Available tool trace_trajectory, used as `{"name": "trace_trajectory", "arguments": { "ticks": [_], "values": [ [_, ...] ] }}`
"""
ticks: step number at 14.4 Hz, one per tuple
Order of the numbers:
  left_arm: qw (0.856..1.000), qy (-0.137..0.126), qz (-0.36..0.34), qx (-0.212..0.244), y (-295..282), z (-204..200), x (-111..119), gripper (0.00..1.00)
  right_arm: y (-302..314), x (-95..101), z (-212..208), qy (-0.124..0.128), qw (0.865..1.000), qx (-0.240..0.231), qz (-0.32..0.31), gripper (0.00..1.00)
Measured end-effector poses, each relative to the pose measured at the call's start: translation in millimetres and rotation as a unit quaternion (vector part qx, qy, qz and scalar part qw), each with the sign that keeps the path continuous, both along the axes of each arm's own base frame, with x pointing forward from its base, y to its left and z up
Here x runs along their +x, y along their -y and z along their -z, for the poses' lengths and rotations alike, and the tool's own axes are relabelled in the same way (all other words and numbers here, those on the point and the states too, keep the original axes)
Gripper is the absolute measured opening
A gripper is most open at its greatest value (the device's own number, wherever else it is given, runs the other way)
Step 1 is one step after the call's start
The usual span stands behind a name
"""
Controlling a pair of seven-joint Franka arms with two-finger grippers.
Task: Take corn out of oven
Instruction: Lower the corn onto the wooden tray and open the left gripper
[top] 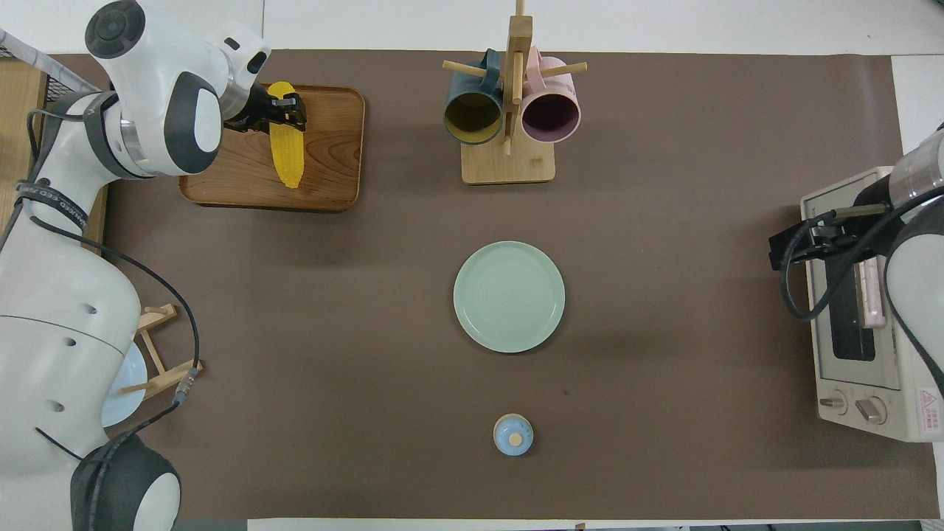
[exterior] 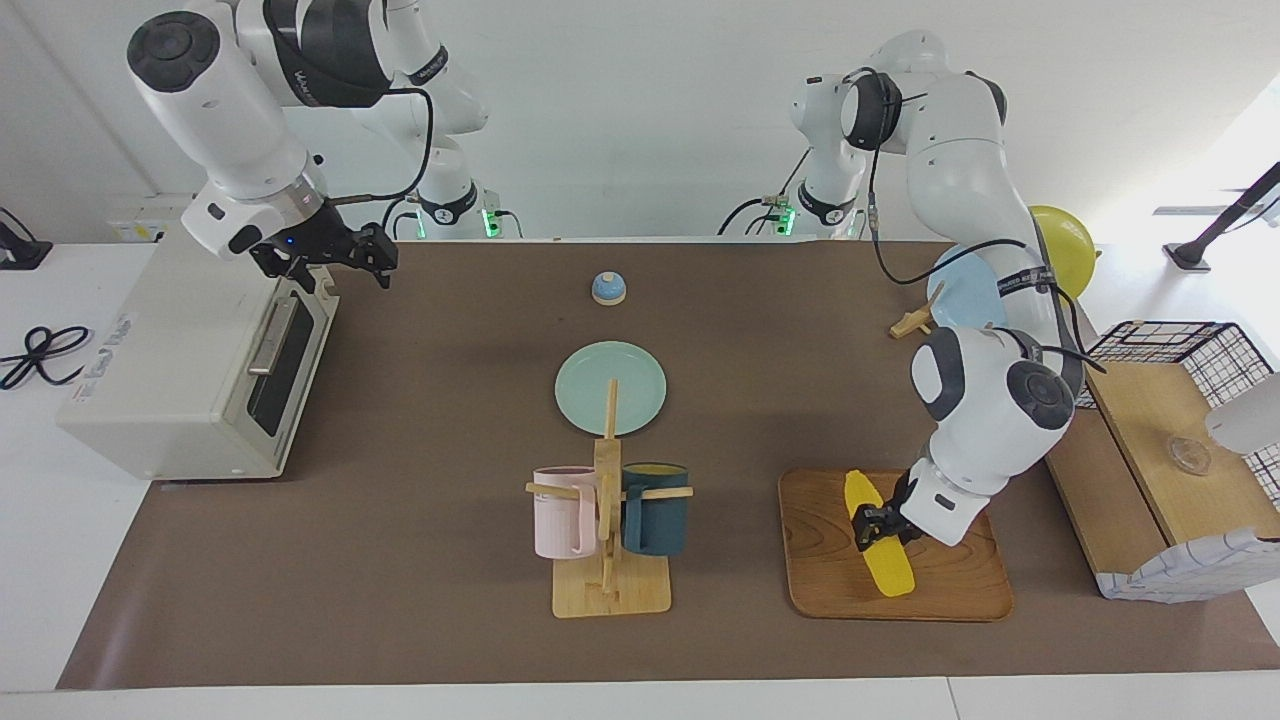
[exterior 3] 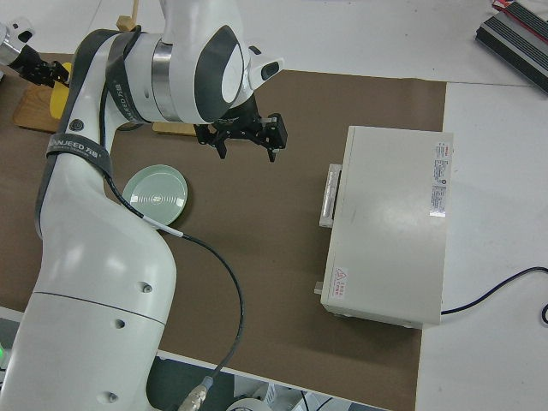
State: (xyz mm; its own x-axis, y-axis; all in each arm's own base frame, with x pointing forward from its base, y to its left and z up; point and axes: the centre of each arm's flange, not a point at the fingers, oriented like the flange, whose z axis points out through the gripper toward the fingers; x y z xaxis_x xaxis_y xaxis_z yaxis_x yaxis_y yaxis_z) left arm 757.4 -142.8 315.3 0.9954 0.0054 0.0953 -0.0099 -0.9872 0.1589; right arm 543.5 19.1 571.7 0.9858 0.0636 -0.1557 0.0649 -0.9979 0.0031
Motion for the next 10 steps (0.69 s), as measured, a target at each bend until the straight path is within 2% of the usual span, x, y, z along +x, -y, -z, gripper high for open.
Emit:
{"name": "trace_trajectory", "arguments": {
  "ticks": [2,10],
  "values": [
    [1.000,0.011,0.014,0.003,-3.5,0.1,5.2,0.54,-5.0,1.3,-0.4,0.001,1.000,-0.003,-0.005,1.00],
    [0.999,0.014,0.029,0.009,-10.7,1.6,7.0,0.54,-0.1,4.4,-2.4,0.004,1.000,-0.002,-0.001,1.00]
  ]
}}
